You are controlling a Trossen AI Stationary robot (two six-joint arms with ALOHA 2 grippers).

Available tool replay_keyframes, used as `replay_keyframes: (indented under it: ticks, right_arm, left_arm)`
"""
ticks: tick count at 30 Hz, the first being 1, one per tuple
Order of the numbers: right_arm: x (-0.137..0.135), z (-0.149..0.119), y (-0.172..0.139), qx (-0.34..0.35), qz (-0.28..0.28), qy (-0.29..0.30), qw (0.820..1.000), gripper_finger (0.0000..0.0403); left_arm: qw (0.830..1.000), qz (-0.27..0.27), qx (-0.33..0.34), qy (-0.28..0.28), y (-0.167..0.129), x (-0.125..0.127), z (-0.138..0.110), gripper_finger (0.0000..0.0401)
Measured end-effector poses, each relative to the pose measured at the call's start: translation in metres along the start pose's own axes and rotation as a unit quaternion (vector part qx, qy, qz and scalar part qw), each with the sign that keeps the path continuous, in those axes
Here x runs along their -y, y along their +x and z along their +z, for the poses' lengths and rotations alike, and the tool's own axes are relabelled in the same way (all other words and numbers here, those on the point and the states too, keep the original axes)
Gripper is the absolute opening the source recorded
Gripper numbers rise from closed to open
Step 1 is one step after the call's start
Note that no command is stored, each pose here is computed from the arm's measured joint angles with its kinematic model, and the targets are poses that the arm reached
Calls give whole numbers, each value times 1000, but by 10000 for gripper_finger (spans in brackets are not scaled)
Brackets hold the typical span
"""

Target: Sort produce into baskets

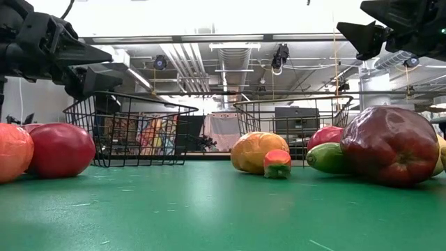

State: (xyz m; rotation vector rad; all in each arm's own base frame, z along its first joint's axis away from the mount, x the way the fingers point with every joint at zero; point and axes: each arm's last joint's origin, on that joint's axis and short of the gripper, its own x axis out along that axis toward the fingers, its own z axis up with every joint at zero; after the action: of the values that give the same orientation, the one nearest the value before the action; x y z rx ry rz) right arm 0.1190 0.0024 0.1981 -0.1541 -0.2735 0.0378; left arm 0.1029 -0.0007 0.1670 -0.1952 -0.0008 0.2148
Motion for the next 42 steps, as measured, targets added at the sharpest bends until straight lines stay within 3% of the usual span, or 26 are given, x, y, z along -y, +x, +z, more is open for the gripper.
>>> replay_keyframes:
  ticks: [26, 29, 31, 33, 35, 39, 42]
  right_arm:
    - [0, 0, 0, 0, 0, 0, 1000, 350]
    - [0, 0, 0, 0, 0, 0, 1000, 350]
    - [0, 0, 0, 0, 2, 40, 999, 350]
    - [0, 0, 0, 0, 5, 148, 989, 350]
    - [1, 1, 0, 4, -10, 204, 979, 350]
    - [3, 1, 0, 11, -52, 231, 971, 350]
    - [3, 0, 0, 8, -52, 228, 972, 350]
  left_arm:
    - [1000, 0, 3, 0, 0, 0, 1, 384]
    - [997, -11, 47, -53, 0, 2, 10, 384]
    - [988, -25, 82, -130, -2, 3, 17, 385]
    - [977, -38, 106, -179, -3, 4, 22, 384]
    - [974, -40, 126, -183, -4, 4, 26, 384]
    - [981, -31, 135, -139, -4, 4, 27, 385]
    - [979, -33, 136, -151, -4, 4, 28, 385]
